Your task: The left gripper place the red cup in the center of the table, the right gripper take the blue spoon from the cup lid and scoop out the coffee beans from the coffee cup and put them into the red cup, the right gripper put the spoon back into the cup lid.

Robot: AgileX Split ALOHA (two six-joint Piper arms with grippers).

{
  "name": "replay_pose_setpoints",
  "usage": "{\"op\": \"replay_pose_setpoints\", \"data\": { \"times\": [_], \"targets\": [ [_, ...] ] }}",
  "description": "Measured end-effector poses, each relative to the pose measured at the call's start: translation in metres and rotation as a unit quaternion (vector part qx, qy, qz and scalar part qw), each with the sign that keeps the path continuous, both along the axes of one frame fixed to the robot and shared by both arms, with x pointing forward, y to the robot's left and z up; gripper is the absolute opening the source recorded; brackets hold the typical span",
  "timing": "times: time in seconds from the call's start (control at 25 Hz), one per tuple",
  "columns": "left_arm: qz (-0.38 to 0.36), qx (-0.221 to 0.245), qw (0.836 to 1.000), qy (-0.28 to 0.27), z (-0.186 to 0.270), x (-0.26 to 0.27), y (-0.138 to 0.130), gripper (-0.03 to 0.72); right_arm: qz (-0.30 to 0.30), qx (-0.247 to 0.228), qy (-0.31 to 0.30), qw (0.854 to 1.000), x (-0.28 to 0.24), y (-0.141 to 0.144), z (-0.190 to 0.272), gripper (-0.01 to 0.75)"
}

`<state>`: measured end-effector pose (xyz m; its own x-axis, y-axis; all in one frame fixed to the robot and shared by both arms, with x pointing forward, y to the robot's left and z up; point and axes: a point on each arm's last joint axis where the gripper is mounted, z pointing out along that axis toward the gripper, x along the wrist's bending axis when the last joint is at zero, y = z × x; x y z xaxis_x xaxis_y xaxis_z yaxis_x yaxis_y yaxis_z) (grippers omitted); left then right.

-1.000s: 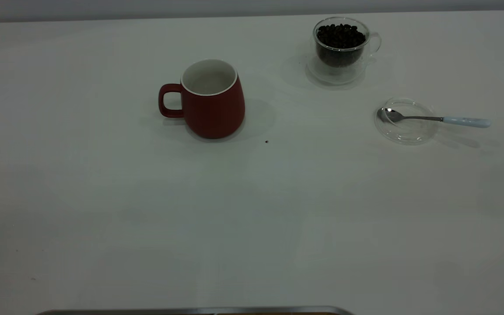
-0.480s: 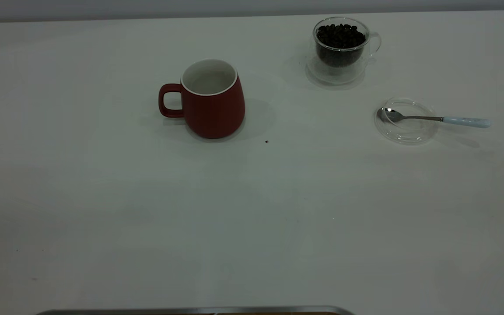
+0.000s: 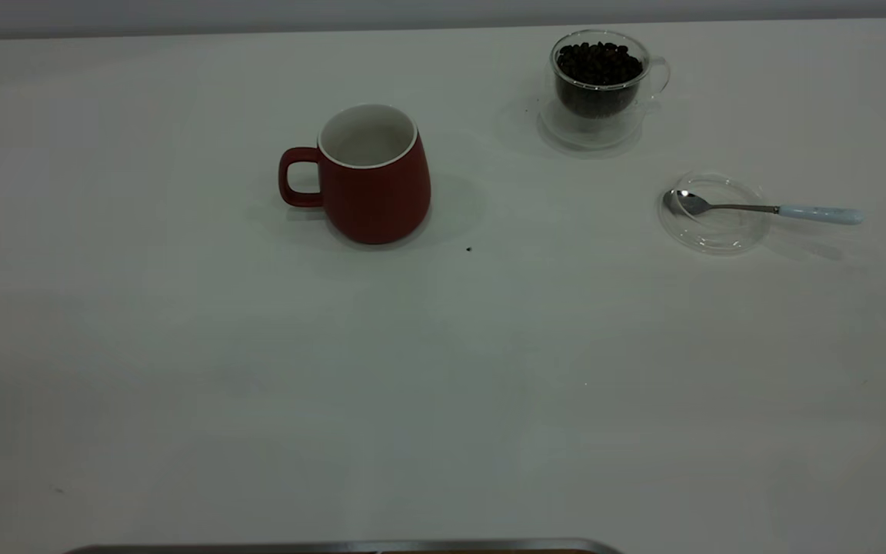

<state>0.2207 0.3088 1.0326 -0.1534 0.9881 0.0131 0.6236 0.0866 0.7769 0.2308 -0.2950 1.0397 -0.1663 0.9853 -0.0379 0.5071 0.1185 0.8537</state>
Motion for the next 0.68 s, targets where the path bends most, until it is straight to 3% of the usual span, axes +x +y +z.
{"op": "replay_pose_setpoints", "data": {
  "times": [0.24, 0.68],
  "targets": [
    [0.000, 0.000, 1.000, 0.000, 0.0000, 0.0000, 0.0000, 0.577, -0.019, 0.032, 0.005, 0.999, 0.0000, 0.0001, 0.0000, 0.235],
    [0.001, -0.001, 1.000, 0.000, 0.0000, 0.0000, 0.0000, 0.577, -0.020, 0.030, 0.004, 0.999, 0.0000, -0.0003, 0.0000, 0.237]
  ]
}}
